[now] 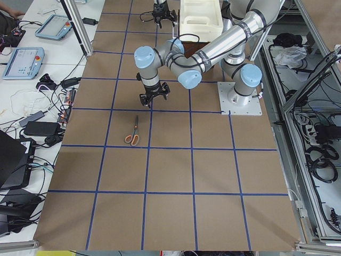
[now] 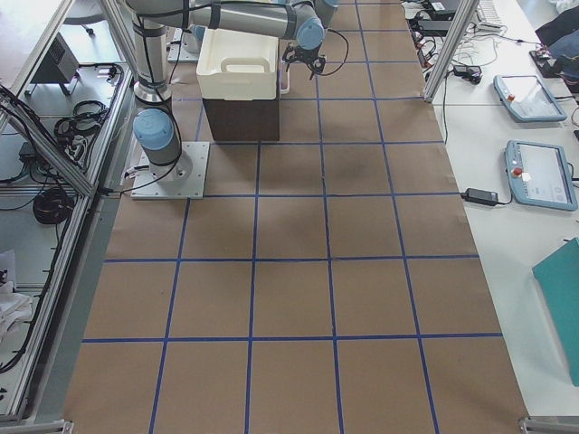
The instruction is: Place scissors in drawer with both arms
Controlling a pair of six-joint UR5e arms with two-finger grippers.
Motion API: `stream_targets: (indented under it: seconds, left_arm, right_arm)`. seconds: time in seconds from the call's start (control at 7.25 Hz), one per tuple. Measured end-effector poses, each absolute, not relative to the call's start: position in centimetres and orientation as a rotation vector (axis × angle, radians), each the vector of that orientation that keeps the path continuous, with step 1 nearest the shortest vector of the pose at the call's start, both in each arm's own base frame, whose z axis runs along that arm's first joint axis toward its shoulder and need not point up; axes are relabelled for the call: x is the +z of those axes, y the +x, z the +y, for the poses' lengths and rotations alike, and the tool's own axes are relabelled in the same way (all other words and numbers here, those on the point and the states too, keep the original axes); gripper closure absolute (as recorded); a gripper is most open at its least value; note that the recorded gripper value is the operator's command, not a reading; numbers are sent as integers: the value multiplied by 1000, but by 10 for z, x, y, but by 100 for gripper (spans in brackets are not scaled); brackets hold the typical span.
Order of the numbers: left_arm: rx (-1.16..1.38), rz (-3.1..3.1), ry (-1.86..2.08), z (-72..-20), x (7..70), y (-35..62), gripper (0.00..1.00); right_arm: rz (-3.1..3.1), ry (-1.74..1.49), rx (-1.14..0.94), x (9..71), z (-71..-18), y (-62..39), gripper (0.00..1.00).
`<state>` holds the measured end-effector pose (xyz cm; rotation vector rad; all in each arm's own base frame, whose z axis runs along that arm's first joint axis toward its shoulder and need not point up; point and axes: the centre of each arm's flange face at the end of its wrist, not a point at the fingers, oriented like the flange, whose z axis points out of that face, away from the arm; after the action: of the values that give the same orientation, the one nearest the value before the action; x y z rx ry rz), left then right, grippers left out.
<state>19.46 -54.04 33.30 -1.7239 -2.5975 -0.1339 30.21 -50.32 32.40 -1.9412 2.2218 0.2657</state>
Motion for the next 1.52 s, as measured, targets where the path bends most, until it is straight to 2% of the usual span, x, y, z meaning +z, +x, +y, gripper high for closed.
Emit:
stream_targets:
  seconds: [0.28,0.55,0.69,1.24,1.52]
  left_arm:
    - [-80,-2458,-2044,-569,296,218,2]
    - [-73,-2249,-2334,-590,259,235,10]
    - [-76,-2168,-2408,-597,243,242,13]
    - [-12,-2029,-2489,-622,205,254,13]
    - [6,-2077,-2427,-625,192,254,13]
  right_arm:
    - [2170,-2027,315,309,-500,314,0]
    - [2142,-2056,325,303,-500,317,0]
    - [2135,-2059,329,297,-501,317,5]
    - [2134,-2072,309,287,-507,320,34]
    - [2137,-2078,295,288,-509,320,34]
